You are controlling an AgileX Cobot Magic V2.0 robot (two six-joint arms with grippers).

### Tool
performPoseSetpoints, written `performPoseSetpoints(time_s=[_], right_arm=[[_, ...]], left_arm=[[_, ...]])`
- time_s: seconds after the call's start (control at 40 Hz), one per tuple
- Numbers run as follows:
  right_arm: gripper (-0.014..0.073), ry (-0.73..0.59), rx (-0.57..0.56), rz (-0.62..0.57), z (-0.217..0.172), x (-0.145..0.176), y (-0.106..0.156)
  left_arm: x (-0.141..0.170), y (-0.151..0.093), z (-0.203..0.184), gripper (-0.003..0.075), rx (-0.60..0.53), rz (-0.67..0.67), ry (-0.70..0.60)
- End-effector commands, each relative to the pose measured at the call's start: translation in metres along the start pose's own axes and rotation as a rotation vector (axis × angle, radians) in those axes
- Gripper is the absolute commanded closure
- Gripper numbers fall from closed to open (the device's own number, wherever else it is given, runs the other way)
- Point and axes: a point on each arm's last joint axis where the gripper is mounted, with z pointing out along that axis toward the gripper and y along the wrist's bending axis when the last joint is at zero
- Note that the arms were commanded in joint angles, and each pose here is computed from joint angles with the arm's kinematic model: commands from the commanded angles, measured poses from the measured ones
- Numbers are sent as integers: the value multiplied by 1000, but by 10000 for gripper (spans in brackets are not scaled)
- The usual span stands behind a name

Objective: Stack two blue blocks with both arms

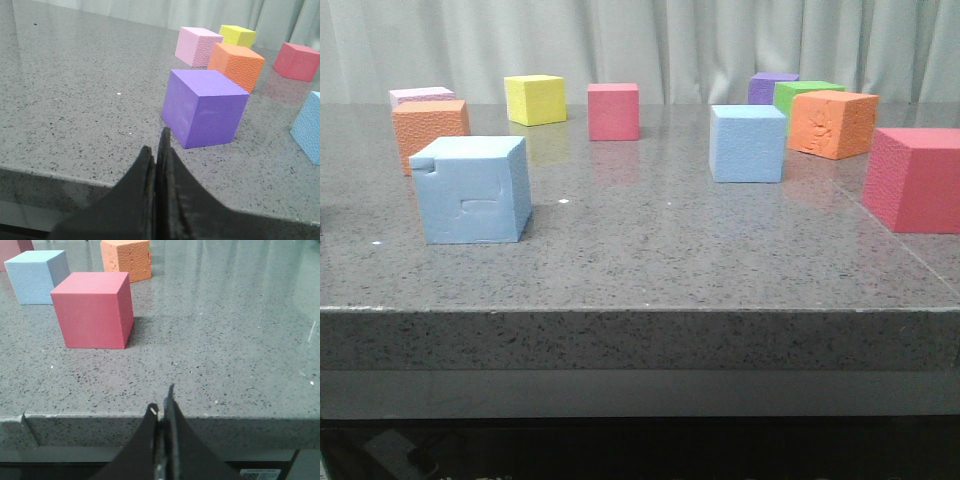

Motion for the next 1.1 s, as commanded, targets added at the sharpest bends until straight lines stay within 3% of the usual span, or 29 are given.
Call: performPoseSetpoints(time_s=[0.0,0.35,0.9,1.08], right_arm=[[664,-110,2,-7,-2,-9,0],[664,-334,-3,24,-6,-29,0],[664,-354,-3,24,-7,-31,0],[664,-387,-3,24,-8,-34,0]], left_arm=[[-2,1,0,738,1,-8,-121],[-7,1,-1,738,4,-8,-185],[-7,1,-1,738,4,-8,-185],[-13,1,-2,738,7,-8,-249]])
